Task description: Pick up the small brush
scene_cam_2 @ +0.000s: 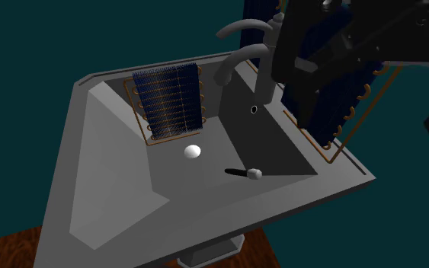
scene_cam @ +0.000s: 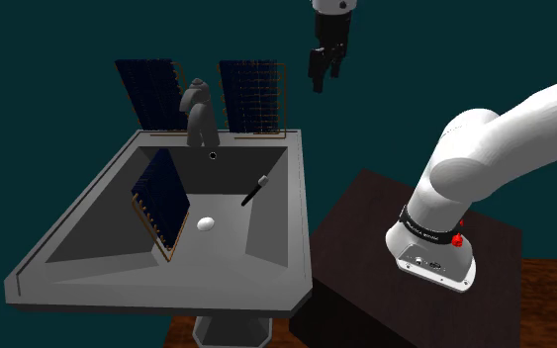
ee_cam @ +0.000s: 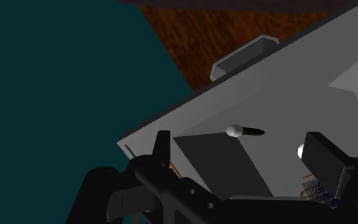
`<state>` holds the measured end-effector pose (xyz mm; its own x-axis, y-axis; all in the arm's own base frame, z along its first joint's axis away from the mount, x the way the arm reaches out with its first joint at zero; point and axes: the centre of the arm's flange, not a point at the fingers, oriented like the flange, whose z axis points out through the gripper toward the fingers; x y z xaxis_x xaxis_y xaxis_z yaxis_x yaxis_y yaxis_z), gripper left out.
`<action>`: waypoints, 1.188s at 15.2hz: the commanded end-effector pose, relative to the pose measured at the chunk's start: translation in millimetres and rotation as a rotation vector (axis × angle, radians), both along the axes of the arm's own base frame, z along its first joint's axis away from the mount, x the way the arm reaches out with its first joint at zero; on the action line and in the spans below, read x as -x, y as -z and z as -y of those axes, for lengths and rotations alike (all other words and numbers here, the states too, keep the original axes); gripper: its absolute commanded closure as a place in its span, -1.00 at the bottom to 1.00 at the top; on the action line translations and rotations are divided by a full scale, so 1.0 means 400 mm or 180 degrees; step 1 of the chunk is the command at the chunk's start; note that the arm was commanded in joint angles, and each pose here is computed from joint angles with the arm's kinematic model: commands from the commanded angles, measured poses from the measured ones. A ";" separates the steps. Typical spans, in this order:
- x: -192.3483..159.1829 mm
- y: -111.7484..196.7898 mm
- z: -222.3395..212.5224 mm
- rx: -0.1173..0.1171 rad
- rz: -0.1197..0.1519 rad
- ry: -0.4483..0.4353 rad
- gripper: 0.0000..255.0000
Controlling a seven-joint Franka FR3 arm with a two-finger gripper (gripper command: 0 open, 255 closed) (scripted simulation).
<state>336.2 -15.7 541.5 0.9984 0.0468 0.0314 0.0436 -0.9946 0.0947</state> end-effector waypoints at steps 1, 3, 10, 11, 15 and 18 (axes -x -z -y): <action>-0.028 0.059 -0.011 0.0010 0.0020 -0.0092 -1.00; -0.055 0.117 -0.017 0.0020 0.0031 -0.0179 -1.00; -0.151 0.323 -0.042 0.0056 0.0070 -0.0486 -1.00; -0.165 0.352 -0.046 0.0061 0.0075 -0.0530 -1.00; -0.219 0.469 -0.064 0.0082 0.0097 -0.0706 -1.00; -0.260 0.557 -0.079 0.0097 0.0113 -0.0837 -1.00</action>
